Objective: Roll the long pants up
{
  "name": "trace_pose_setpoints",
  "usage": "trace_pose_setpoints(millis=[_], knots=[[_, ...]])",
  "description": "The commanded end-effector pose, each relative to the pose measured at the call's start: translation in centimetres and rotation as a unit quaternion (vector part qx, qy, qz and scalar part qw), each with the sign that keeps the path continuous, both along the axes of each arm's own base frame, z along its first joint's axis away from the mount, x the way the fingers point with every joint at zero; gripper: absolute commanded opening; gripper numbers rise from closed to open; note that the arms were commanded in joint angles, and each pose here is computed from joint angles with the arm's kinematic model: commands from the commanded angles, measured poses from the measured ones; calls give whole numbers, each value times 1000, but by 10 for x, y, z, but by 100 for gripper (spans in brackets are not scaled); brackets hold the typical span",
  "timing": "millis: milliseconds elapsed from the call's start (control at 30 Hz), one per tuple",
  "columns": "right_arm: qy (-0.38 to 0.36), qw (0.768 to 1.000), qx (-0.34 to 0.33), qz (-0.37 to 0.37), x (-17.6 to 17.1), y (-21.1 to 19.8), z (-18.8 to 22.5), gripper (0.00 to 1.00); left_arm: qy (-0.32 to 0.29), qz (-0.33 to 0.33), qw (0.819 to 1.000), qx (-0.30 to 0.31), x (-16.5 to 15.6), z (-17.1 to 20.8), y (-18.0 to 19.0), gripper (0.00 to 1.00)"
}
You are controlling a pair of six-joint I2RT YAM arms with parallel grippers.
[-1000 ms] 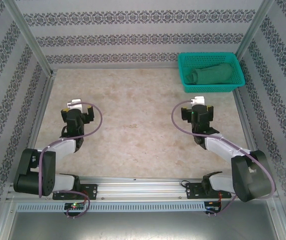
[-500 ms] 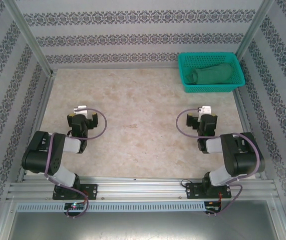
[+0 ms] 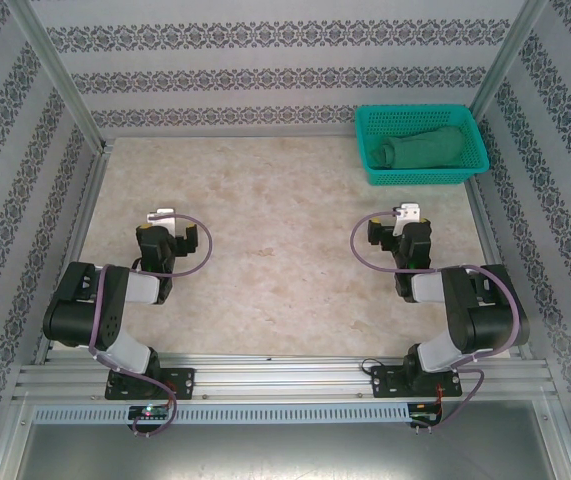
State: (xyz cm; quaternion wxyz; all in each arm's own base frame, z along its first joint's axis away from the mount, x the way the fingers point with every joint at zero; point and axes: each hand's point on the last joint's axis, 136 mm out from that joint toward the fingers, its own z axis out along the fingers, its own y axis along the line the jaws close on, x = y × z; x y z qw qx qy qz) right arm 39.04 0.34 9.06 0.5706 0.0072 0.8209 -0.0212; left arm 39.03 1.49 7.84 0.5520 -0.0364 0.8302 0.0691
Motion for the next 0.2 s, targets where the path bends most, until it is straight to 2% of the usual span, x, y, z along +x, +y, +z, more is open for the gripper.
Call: trace_pose_setpoints(millis=[0,167], knots=[[-19,1000,12,6,7,1,15,98,-8,-2,1000,-7,5,7,1,100],[-19,1000,18,11,7,0,15,98,-8,-2,1000,-7,5,6,2,100]])
